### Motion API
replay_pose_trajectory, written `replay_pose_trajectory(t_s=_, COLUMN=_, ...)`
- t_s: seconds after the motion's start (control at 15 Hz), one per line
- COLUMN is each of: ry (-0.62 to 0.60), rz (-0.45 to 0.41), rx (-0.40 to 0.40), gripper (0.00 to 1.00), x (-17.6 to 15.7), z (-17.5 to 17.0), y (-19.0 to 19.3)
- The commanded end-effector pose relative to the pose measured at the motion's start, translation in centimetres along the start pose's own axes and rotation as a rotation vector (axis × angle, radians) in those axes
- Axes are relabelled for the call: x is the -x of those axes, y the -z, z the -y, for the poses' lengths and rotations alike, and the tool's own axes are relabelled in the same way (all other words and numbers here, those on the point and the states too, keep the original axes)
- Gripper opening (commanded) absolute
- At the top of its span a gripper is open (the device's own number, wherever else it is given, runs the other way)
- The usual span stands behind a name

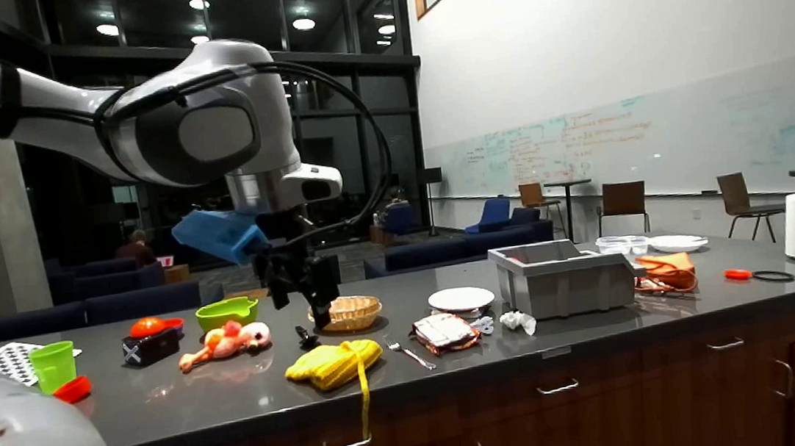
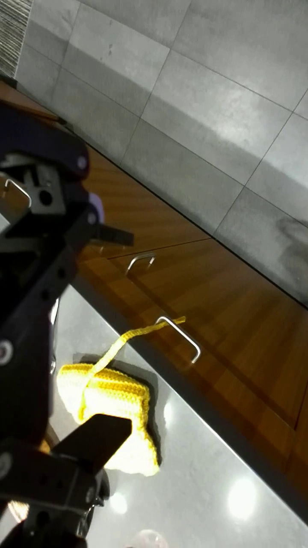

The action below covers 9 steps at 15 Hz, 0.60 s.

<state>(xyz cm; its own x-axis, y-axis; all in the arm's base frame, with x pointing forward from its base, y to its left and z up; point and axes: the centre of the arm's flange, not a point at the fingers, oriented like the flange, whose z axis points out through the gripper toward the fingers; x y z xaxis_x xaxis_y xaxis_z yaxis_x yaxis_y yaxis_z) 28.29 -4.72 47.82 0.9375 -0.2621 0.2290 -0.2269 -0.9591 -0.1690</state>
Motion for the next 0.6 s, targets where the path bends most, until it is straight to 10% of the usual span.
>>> replay_pose_trajectory(t_s=0.0, ry=-0.018, rz=-0.021, rx=-0.059, gripper=1.00, x=-1.4, z=-0.4, y=-2.7)
replay_pose_trajectory(t_s=0.53, ry=-0.093, rz=-0.160, rx=-0.153, gripper=1.00, x=-6.8, z=0.1, y=-8.6)
